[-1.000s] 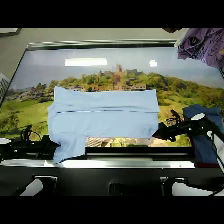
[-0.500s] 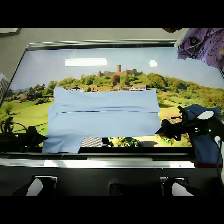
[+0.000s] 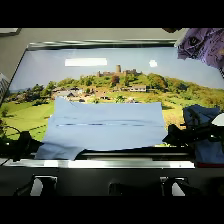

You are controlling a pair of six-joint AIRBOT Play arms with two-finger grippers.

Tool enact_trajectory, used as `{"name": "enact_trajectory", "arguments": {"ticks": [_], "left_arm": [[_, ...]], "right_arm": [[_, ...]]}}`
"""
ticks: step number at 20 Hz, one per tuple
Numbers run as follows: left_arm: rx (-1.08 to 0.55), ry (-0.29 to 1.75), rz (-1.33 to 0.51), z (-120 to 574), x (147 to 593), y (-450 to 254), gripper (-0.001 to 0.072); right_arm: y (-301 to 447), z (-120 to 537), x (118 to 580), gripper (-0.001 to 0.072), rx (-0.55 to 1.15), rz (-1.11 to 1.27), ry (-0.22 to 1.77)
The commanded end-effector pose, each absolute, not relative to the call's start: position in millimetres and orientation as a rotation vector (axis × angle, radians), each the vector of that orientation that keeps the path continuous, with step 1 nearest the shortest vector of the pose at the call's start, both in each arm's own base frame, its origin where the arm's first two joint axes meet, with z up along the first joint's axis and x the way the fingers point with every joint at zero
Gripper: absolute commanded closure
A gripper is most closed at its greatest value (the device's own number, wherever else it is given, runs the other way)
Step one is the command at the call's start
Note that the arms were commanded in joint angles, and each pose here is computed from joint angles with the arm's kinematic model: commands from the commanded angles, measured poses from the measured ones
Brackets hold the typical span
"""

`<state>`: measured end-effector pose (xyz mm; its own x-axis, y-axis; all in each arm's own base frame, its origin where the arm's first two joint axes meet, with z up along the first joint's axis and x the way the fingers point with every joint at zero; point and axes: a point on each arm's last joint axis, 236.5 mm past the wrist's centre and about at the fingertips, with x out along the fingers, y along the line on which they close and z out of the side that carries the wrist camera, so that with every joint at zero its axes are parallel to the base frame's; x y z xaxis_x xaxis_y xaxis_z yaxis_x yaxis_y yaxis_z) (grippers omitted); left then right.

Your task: Fold the clothes and pants, and hang the long-sleeved shirts on hangers.

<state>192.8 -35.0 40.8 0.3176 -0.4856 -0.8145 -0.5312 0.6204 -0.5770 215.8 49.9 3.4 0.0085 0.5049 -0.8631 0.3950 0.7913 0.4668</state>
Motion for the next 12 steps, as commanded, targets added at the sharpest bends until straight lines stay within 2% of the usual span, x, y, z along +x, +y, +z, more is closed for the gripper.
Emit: {"name": "enact_trajectory", "arguments": {"ticks": [1, 5, 12], "left_arm": [[-1.050, 1.192, -0.047, 56, 227, -41, 0.0691], [-1.040, 1.128, -0.070, 54, 277, -27, 0.0691], [-0.982, 1.223, -0.102, 2, 362, -35, 0.0691]], "right_arm": [[51, 11, 236, 0.0681, 0.737, 0.119, 1.504], [44, 20, 294, 0.0681, 0.746, 0.151, 1.342], [30, -7, 376, 0.0681, 0.787, 0.186, 1.265]]}}
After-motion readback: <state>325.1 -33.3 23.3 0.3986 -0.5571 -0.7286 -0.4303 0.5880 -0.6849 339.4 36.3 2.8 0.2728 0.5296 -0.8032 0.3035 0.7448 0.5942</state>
